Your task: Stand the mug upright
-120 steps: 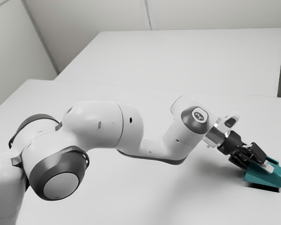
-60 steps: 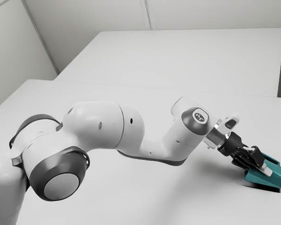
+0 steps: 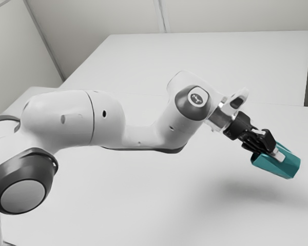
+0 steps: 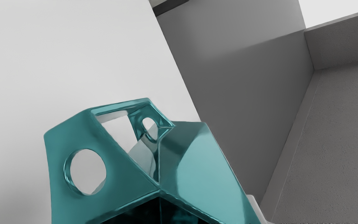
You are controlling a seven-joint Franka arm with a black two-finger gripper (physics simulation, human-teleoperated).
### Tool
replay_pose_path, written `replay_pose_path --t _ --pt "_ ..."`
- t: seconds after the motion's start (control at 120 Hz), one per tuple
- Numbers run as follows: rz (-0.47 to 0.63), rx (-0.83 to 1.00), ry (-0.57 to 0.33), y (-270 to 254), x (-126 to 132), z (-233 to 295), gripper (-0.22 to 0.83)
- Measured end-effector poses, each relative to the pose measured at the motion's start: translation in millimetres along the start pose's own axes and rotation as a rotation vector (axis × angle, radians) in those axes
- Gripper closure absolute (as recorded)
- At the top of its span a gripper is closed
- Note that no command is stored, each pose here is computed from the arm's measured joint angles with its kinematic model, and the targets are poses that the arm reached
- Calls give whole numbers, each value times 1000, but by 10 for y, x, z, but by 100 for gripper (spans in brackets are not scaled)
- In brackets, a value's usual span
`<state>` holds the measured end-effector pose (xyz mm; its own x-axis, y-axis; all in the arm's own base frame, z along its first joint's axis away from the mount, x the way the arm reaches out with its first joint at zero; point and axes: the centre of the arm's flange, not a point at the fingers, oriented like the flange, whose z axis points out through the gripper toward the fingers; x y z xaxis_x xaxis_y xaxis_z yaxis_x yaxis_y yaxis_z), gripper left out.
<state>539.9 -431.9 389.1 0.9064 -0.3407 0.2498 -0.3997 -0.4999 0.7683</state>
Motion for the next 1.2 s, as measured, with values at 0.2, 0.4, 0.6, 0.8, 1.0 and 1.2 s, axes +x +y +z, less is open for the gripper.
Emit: replay_pose_path --t 0.2,0.4,0.6,0.8,1.0,1.2 --pt "47 186 -28 -93 -232 -815 78" --pt "79 434 -91 -280 -627 -1609 78" --pt "55 660 -178 -591 -886 -2184 78" --pt "-45 806 -212 -1079 -1047 -2755 78" --pt "-146 864 -261 -1521 -1309 -3003 78" --pt "-171 891 -312 -1774 -1490 -2874 78"
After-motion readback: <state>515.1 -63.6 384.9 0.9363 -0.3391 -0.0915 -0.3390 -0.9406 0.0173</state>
